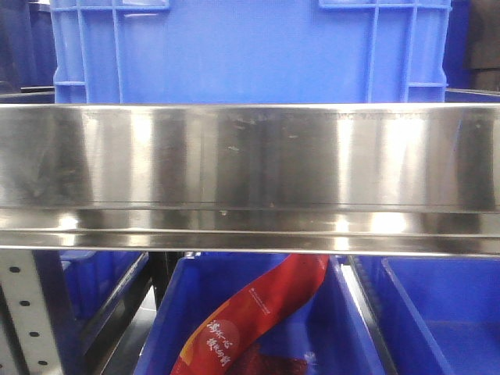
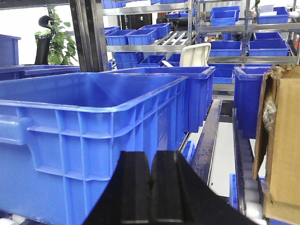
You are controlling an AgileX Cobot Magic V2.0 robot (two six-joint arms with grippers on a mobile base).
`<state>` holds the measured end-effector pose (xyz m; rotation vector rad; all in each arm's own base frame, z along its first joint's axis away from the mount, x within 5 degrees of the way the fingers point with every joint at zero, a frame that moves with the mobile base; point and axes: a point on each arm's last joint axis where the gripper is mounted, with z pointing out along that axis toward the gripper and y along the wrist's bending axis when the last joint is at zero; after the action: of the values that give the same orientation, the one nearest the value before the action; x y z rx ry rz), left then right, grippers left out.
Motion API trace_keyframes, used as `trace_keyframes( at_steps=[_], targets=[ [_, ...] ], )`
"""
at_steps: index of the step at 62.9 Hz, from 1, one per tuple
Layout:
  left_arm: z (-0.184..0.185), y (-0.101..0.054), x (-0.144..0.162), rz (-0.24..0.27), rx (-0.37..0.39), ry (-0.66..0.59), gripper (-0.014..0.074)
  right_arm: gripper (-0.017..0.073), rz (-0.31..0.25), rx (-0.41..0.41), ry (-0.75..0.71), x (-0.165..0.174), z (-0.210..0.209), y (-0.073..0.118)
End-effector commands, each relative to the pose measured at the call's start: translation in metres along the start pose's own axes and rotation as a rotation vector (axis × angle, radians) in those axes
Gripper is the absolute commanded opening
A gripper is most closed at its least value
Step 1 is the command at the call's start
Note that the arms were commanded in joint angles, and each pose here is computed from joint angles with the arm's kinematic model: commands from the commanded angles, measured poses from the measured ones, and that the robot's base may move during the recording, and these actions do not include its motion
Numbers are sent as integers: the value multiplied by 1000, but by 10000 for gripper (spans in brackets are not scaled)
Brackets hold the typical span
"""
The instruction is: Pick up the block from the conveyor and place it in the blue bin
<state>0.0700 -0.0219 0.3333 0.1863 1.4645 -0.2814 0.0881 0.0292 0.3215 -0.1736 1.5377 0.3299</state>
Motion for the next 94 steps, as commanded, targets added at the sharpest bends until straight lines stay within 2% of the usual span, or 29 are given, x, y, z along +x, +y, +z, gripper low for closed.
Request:
trace_keyframes(
  at_steps=[1,12,18,23,39,48,57,94],
  targets=[
    [-1,0,-2,-3,-4,-22,-111,-167,-2,9,-20,-2,-1,-1],
    [-1,0,-2,-3,-4,-22,-111,-167,-7,11,-24,-2,-1,-1],
    [-1,0,-2,-3,-4,-22,-111,-167,-85,29,-24,1,-1,-3],
    [-1,0,-2,-3,-4,-22,-111,-167,-68,56,-25,8,-2,-6],
    [-1,0,-2,-3,-4,-22,-111,-167,-144,178,-88,39,-25,-16],
    [-1,0,-2,-3,-4,-22,-111,-167,-147,234,-84,69,-36,-21],
    [-1,0,-2,-3,-4,-22,-111,-167,-152,242,-102,100,-41,-23],
    [-1,0,-2,-3,-4,-22,-111,-167,-159,243,-79,104,-42,-24]
  ],
)
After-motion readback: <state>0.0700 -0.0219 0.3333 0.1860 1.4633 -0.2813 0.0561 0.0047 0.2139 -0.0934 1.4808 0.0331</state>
